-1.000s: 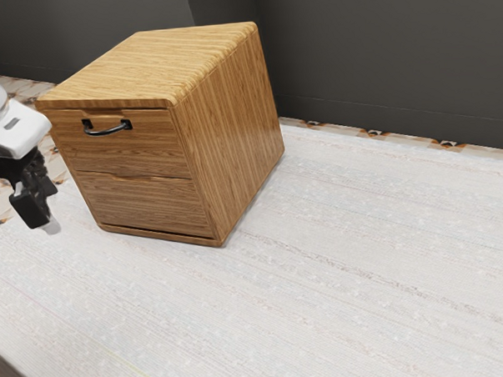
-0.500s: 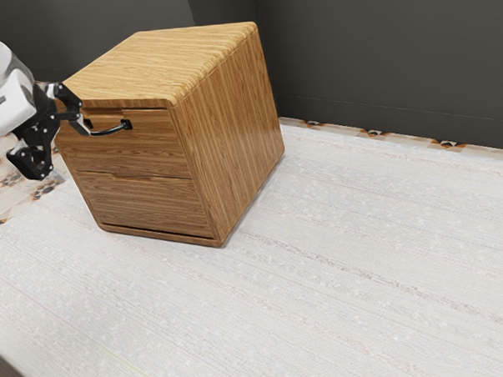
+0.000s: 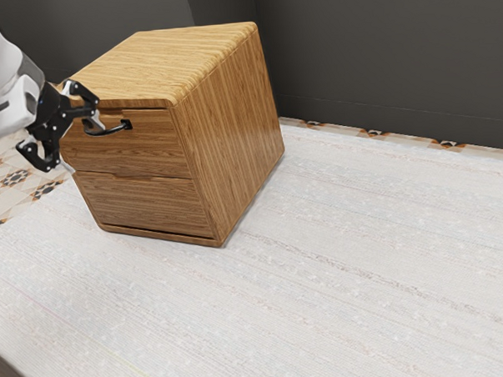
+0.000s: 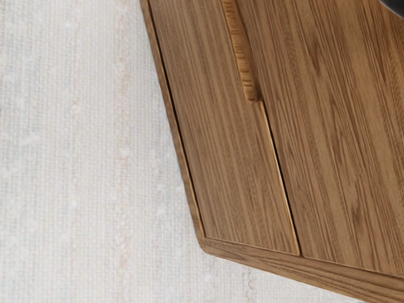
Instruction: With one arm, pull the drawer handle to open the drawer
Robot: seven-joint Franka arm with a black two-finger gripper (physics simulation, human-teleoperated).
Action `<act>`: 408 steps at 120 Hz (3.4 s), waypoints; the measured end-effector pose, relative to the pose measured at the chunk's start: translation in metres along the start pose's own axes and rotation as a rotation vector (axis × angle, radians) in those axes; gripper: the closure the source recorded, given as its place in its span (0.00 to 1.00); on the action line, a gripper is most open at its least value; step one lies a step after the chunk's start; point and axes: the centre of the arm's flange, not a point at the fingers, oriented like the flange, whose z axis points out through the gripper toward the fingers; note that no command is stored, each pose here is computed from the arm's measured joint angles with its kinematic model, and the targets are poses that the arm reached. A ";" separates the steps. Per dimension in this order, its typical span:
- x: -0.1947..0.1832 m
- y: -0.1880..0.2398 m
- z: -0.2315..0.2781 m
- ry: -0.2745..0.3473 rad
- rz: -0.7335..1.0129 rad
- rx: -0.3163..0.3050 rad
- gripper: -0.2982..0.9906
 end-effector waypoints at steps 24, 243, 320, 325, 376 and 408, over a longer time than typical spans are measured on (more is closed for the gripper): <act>0.001 -0.003 -0.002 0.051 -0.041 0.033 0.23; -0.021 0.017 0.038 0.017 -0.439 0.004 0.24; -0.018 0.084 0.005 0.019 -0.497 0.007 0.33; -0.017 0.087 0.004 0.024 -0.499 0.008 0.32; 0.000 0.123 -0.013 0.046 -0.498 0.015 0.23; 0.002 0.135 -0.021 0.055 -0.502 0.010 0.22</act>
